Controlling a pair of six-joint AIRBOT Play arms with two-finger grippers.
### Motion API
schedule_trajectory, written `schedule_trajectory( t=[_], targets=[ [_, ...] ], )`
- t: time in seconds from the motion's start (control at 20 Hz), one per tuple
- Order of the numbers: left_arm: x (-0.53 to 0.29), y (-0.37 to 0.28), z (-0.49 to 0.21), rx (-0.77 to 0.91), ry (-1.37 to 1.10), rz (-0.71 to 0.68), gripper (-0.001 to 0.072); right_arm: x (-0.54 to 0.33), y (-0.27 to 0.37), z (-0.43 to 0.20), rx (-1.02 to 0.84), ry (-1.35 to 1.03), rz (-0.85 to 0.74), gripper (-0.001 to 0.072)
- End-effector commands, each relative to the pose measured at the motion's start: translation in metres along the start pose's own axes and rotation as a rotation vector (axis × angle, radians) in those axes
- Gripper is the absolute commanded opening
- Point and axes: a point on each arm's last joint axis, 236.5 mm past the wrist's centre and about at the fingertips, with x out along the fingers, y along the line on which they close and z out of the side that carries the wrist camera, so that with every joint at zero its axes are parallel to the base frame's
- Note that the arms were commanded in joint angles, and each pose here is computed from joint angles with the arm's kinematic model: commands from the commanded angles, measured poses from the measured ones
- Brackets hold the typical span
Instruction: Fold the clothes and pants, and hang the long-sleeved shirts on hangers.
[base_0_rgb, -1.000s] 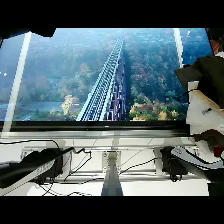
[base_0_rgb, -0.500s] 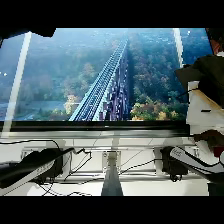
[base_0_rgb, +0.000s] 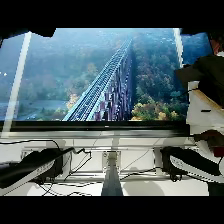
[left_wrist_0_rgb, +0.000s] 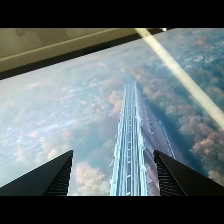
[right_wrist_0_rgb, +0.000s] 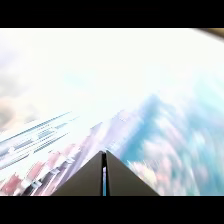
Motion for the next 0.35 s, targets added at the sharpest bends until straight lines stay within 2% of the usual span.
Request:
schedule_trajectory(
  t=[0.0, 0.3],
  targets=[
    [-0.0002, 0.0004, 0.0001, 0.000, 0.000, 0.001, 0.0540, 0.0004, 0.0740, 0.0146, -0.252, -0.049, 0.114, 0.0032],
    [-0.0002, 0.0005, 0.0001, 0.000, 0.000, 0.001, 0.0540, 0.0004, 0.0737, 0.0129, -0.250, -0.043, 0.116, 0.0032]
  ],
)
